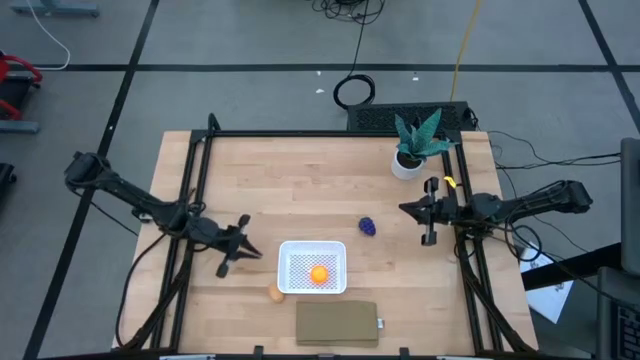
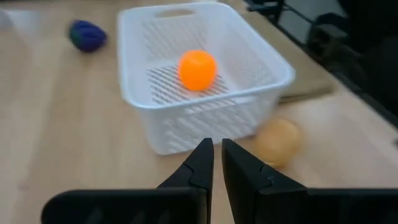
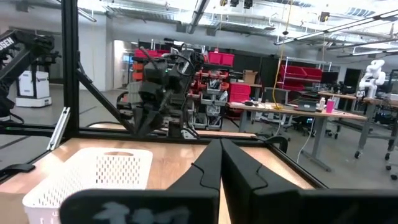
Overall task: Pick and placing Produce into tupperware
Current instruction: Put the potato into the basket
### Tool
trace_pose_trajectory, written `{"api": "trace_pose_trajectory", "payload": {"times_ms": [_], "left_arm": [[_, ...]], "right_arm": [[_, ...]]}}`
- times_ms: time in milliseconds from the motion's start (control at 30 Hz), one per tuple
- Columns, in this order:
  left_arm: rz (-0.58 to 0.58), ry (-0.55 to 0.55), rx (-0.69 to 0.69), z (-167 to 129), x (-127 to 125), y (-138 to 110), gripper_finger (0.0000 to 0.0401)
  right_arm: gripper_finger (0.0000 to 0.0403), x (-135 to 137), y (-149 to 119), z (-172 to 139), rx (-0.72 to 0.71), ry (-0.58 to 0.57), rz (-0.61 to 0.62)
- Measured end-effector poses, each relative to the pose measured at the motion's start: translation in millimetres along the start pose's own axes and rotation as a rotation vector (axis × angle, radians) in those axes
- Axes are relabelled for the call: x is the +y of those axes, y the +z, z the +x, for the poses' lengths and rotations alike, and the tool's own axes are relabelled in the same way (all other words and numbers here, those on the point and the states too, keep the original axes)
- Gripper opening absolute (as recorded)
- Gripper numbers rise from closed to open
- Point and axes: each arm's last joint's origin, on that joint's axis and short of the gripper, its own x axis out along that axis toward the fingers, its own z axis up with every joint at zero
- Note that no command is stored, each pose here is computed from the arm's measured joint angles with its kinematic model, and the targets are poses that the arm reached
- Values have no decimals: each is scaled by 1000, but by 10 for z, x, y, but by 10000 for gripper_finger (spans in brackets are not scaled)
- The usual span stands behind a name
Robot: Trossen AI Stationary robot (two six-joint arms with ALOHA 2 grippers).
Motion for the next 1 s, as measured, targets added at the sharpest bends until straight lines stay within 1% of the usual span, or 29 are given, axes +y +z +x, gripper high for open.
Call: {"api": "trace_pose_trajectory", "payload": {"times_ms": [100, 133, 267, 400, 567, 667, 833, 933, 1000], "left_arm": [[-7, -56, -3, -8, -103, -3, 35], [-12, -59, -9, -12, -132, 0, 35], [-31, -48, -36, -21, -243, 6, 35], [-16, -24, -25, 13, -359, -6, 35], [-14, -8, 40, 141, -532, 9, 35], [-11, 19, 86, 240, -614, -9, 35], [-18, 48, 164, 373, -675, -39, 36], [-18, 18, 181, 414, -697, -55, 52], [-32, -24, 178, 423, -715, -47, 75]], "right_arm": [[0, 0, -2, 0, 2, 0, 6], [0, 0, -2, 0, 1, 0, 9], [0, 0, -2, 0, 2, 1, 22], [0, 1, -5, 2, 4, 1, 21], [0, 3, -14, 2, 13, 2, 19], [0, 3, -16, 2, 15, 3, 18], [0, 3, -19, 2, 18, 3, 17], [0, 3, -19, 2, 18, 3, 26], [0, 3, -19, 2, 18, 3, 28]]}}
